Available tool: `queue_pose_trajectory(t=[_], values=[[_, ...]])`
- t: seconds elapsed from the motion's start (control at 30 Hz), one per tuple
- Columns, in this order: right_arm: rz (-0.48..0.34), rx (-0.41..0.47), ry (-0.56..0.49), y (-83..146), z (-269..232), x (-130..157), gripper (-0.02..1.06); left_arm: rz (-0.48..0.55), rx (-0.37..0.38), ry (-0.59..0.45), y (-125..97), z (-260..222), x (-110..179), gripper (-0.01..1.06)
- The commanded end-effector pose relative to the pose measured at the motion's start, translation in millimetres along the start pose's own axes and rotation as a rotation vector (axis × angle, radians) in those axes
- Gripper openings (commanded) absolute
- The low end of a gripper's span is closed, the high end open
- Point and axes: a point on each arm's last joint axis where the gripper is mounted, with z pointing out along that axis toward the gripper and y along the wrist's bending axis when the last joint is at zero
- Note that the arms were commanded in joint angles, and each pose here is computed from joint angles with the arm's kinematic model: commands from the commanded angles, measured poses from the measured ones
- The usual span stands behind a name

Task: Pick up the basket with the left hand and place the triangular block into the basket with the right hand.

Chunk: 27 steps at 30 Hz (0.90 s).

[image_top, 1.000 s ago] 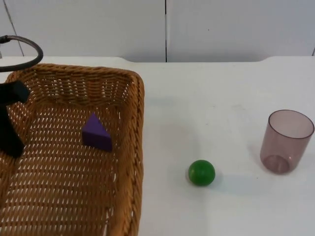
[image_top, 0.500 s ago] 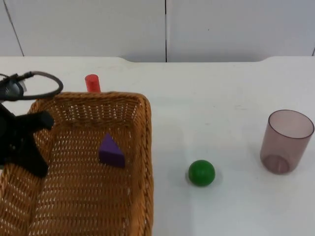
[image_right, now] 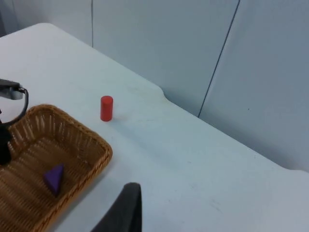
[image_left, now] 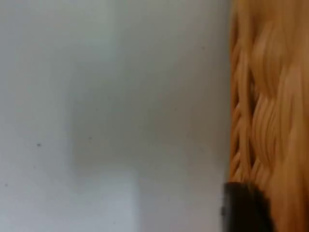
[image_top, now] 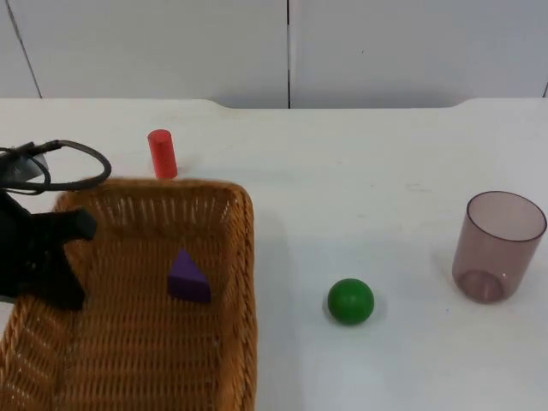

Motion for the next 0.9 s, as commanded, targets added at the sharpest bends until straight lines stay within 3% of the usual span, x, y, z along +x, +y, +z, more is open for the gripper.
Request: queue_pose_trajectory(t=[0.0, 0.07, 0.17, 0.27, 0.37, 0.4, 0.5, 0.6, 0.77, 0.8, 0.87], values=[[0.003, 0.008, -0.01, -1, -1, 1, 1.05, -0.01, 0.006, -0.016, -1, -1, -1, 0.48], [-0.003, 0.014, -0.012, -2, -1, 0, 1.05, -0.006, 0.001, -0.017, -1, -1, -2, 0.69], [-0.009, 0.018, -0.015, -2, -1, 0, 1.05, 0.012, -0.026, -0.043, 2, -5, -4, 0.89], [-0.007, 0.018, -0.019, -3, -3, 0, 1.05, 0.048, -0.059, -0.072, 4, -15, -5, 0.97], [-0.007, 0.022, -0.006, -3, -3, 2, 1.05, 0.082, -0.104, -0.236, 0, -61, -10, 1.0], [-0.007, 0.022, -0.006, -3, -3, 2, 1.05, 0.082, -0.104, -0.236, 0, -61, -10, 1.0], [-0.007, 0.024, 0.0, -3, -3, 2, 1.05, 0.142, -0.116, -0.416, -20, -115, -4, 1.0], [0.003, 0.025, 0.002, -3, -3, 2, 1.05, 0.204, -0.113, -0.499, -37, -149, 10, 1.0], [0.035, 0.029, 0.03, -4, -4, 5, 1.05, 0.345, -0.088, -0.714, -77, -224, 67, 1.0], [0.035, 0.029, 0.03, -4, -4, 5, 1.05, 0.345, -0.088, -0.714, -77, -224, 67, 1.0], [0.058, 0.032, 0.021, -6, -10, 8, 1.05, 0.406, -0.092, -0.801, -89, -246, 93, 1.0]])
